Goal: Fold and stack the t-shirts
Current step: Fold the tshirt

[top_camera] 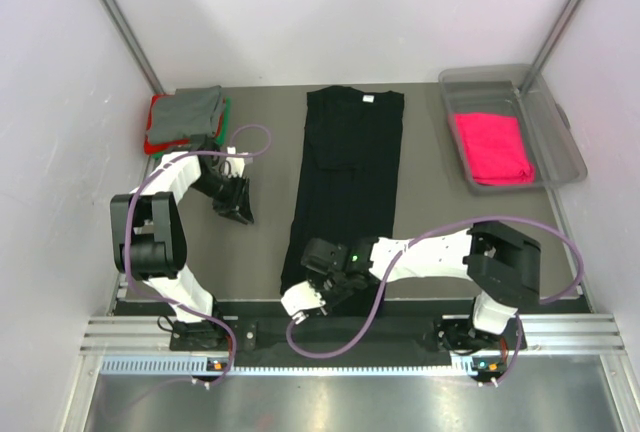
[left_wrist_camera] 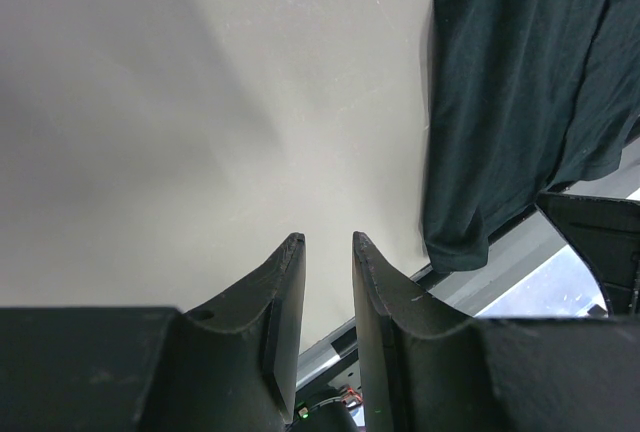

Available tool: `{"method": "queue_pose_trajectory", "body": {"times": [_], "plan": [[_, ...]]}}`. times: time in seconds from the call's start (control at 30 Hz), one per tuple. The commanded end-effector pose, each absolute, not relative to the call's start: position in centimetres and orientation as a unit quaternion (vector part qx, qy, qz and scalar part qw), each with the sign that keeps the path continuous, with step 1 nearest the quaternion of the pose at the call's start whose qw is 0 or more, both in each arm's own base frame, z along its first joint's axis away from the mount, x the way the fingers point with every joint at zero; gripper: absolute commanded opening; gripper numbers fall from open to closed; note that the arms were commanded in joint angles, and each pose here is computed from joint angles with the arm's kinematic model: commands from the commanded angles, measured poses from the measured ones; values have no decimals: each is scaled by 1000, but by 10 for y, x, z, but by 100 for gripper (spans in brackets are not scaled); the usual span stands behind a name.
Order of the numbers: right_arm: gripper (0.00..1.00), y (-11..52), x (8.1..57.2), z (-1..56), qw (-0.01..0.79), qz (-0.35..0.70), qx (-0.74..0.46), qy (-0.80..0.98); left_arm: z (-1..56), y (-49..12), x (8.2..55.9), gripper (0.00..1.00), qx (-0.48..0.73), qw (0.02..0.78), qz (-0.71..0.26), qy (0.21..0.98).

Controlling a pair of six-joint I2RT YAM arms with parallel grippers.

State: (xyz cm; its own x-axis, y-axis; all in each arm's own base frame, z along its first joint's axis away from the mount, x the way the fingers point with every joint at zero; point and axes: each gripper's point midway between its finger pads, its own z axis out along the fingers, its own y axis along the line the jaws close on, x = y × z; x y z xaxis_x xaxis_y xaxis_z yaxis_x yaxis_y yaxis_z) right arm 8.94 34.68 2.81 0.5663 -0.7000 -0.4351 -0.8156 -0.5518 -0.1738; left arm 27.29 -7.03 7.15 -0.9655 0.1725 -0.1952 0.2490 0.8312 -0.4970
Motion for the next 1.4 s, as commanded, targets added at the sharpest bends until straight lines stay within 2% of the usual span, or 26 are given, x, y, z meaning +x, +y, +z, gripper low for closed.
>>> {"method": "queue_pose_trajectory", "body": {"times": [0.0,0.27,0.57,0.8,1.37], "plan": [[22,366,85,38,192,179,-865,428,80,-70,275,31,125,94,-271,950],[19,371,85,34,189,180,-865,428,80,-70,276,31,125,94,-271,950],[0,369,85,43,194,179,-863,430,80,-70,275,31,125,94,-271,950],[0,364,76,64,204,182,-865,421,81,-71,275,31,125,96,-271,950],[0,351,58,70,184,195,-878,397,81,-70,275,31,124,96,-269,950]]}}
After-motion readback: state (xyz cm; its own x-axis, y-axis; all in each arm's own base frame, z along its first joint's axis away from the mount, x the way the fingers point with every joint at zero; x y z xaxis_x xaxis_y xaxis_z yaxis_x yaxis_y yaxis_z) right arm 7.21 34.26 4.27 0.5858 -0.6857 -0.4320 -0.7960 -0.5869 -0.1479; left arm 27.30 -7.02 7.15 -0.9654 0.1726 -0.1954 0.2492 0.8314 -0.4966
